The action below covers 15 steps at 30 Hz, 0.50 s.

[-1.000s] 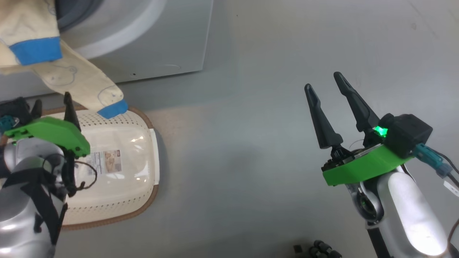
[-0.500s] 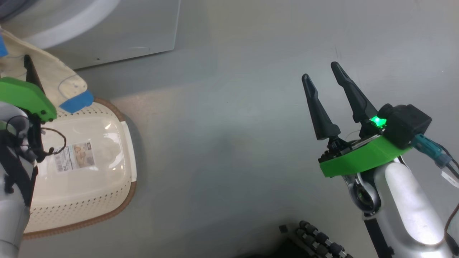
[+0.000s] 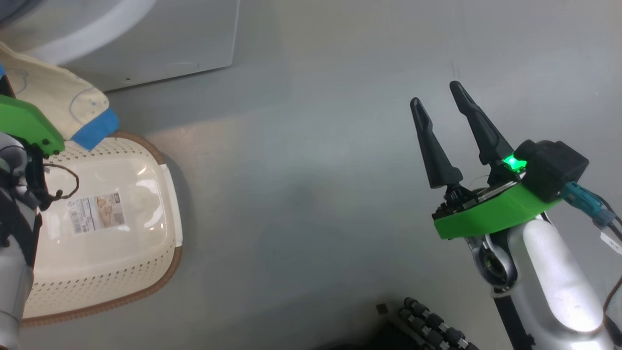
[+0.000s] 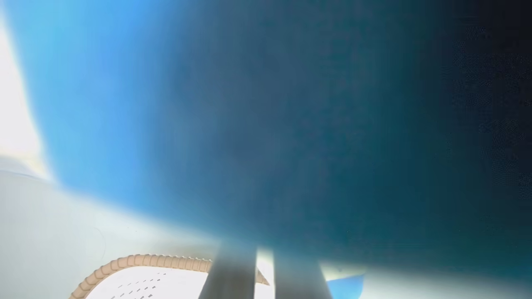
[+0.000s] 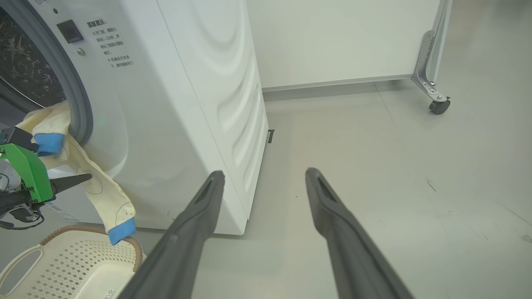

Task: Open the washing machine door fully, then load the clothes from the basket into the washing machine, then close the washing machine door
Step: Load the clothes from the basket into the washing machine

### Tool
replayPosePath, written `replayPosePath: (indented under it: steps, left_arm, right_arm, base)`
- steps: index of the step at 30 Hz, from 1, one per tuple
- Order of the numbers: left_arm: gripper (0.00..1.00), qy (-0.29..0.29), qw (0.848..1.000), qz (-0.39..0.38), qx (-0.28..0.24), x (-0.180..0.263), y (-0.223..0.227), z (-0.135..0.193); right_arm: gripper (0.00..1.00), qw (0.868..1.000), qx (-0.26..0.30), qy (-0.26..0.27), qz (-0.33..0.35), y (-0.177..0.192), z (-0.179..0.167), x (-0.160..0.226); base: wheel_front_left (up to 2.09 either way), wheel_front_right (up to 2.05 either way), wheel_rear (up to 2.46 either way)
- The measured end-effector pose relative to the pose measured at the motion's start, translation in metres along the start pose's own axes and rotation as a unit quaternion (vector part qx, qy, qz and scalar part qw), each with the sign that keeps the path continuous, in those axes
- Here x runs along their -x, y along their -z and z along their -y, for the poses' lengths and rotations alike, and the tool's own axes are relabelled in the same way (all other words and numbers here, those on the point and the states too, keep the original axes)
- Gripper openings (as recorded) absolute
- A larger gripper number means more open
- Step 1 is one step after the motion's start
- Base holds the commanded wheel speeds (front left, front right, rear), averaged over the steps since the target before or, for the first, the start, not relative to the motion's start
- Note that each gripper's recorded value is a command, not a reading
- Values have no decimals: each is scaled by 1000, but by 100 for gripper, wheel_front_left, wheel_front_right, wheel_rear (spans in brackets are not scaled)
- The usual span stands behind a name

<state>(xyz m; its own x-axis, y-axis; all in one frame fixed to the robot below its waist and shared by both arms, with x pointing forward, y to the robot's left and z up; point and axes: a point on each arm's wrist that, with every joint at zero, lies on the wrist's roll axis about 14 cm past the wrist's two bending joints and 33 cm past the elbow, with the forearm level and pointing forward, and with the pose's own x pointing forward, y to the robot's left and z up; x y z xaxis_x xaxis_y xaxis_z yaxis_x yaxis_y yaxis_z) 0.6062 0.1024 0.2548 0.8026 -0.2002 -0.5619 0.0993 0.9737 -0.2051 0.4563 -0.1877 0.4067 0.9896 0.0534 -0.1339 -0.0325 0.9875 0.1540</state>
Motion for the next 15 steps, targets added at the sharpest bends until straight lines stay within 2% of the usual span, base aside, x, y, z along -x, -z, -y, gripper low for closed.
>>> replayPosePath:
  steps: [15]
  left_arm:
    - [0,-14,1000,28,6,8,-9,-13]
  right_arm:
    - [100,1000,-3,-3,7,-3,-2,-4]
  base:
    - [0,0,0]
